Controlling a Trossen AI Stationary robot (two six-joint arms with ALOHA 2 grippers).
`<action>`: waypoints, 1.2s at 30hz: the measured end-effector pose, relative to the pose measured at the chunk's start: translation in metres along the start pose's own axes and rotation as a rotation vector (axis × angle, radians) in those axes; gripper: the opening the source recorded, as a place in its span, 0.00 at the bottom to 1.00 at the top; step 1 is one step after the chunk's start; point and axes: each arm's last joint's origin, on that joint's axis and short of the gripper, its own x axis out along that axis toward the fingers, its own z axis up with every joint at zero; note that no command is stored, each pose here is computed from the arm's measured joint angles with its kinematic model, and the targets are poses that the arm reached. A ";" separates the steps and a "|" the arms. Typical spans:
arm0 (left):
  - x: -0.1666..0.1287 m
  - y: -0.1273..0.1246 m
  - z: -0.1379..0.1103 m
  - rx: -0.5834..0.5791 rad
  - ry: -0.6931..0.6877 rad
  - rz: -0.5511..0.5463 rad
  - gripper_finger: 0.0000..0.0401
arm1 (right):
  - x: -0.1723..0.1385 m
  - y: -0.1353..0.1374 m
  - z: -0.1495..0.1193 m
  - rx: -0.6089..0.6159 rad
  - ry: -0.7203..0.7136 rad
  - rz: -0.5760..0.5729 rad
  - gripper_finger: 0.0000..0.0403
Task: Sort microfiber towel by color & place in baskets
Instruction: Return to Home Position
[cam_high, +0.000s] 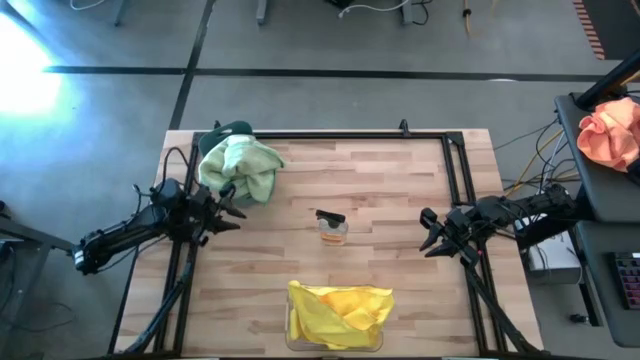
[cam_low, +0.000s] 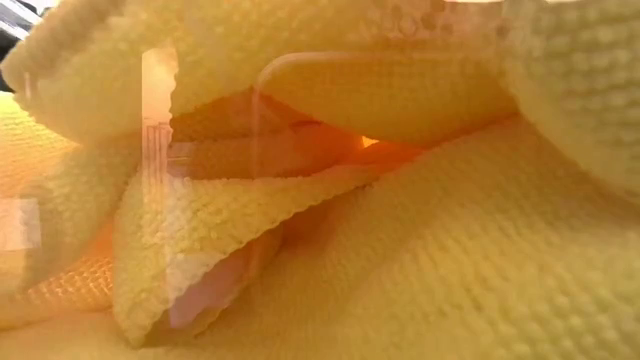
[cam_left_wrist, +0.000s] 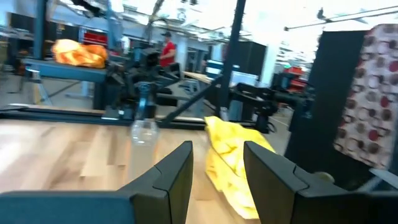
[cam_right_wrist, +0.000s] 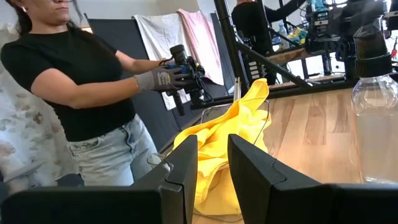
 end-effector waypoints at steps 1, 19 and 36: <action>0.000 0.001 0.000 0.000 -0.004 0.016 0.32 | 0.000 0.000 0.000 0.000 0.000 0.000 0.20; 0.000 0.004 -0.001 -0.013 -0.019 0.126 0.32 | 0.000 0.000 0.000 0.000 0.000 0.000 0.20; 0.000 0.004 -0.001 -0.012 -0.020 0.125 0.32 | 0.000 0.000 0.000 0.000 0.000 0.000 0.20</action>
